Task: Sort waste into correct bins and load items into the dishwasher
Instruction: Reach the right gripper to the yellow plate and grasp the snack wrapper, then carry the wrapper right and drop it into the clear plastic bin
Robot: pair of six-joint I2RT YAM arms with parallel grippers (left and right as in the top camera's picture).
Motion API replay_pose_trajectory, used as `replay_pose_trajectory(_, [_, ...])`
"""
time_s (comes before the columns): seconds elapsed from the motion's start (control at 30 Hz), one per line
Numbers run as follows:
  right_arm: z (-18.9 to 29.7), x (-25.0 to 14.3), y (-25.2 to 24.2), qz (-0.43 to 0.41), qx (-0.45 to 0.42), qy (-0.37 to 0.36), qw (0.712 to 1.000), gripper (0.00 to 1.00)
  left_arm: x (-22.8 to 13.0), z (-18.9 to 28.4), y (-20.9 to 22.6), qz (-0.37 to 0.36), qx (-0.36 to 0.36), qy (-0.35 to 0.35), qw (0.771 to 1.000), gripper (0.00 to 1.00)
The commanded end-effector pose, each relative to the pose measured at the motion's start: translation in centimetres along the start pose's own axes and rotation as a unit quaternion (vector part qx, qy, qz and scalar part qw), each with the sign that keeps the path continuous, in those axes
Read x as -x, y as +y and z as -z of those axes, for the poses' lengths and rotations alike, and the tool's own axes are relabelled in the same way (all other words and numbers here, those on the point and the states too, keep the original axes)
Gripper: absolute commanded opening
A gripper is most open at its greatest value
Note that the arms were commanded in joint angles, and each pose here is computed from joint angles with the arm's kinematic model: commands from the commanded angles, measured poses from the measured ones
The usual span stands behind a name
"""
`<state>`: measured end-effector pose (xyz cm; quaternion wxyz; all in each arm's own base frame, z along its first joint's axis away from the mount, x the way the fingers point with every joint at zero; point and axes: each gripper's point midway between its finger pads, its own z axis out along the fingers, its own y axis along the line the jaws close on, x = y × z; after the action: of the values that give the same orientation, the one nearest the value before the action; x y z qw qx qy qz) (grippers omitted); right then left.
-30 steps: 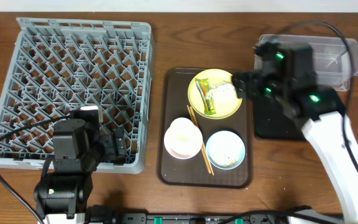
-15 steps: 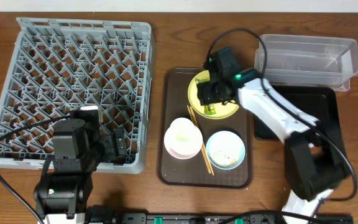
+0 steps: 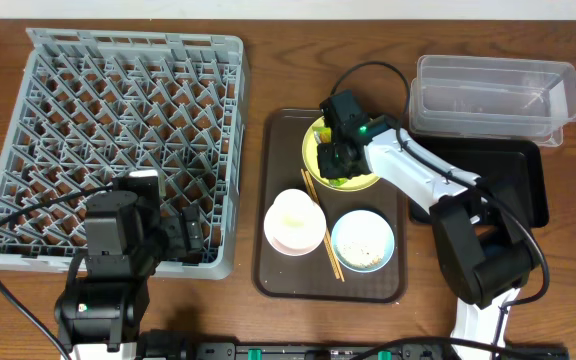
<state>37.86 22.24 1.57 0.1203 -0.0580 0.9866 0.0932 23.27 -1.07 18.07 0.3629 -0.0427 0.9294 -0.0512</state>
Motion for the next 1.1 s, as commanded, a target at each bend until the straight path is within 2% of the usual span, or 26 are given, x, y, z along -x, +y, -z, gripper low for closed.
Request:
replay_pose_trajectory(0.0, [-0.2,0.0,0.6,-0.001,0.001,0.001,1.000,0.08,0.8,0.5,-0.2,-0.001,-0.003,-0.012,1.000,0.93])
replay_pose_trajectory(0.07, [0.3,0.2,0.7,0.000,0.005,-0.003,1.000,0.01,0.8,0.5,-0.2,-0.001,-0.003,-0.012,1.000,0.93])
replay_pose_trajectory(0.2, [3.5,1.8,1.0,0.001,0.016,-0.039,0.999,0.01,0.8,0.5,-0.2,-0.001,-0.003,-0.012,1.000,0.93])
replay_pose_trajectory(0.37, [11.6,5.2,-1.5,-0.029,-0.006,-0.143,0.989,0.01,0.8,0.5,-0.2,-0.001,-0.003,-0.012,1.000,0.93])
replay_pose_trajectory(0.43, [13.8,5.5,-3.8,-0.073,-0.034,-0.166,0.983,0.01,0.8,0.5,-0.2,-0.001,-0.003,-0.012,1.000,0.93])
replay_pose_trajectory(0.57, [16.8,4.3,-9.8,-0.222,-0.096,-0.178,0.954,0.01,0.8,0.5,-0.2,-0.001,-0.003,-0.012,1.000,0.93])
replay_pose_trajectory(0.67, [17.2,2.3,-13.9,-0.335,-0.124,-0.151,0.922,0.01,0.8,0.5,-0.2,-0.001,-0.003,-0.012,1.000,0.93])
replay_pose_trajectory(0.77, [16.9,0.5,-16.8,-0.401,-0.146,-0.128,0.895,0.01,0.8,0.5,-0.2,-0.001,-0.003,-0.012,1.000,0.93])
replay_pose_trajectory(0.97, [14.7,-3.0,-20.4,-0.471,-0.177,-0.097,0.859,0.01,0.8,0.5,-0.2,-0.001,-0.003,-0.012,1.000,0.93])
replay_pose_trajectory(1.07, [13.4,-3.7,-21.3,-0.460,-0.182,-0.094,0.864,0.01,0.8,0.5,-0.2,-0.001,-0.003,-0.012,1.000,0.93])
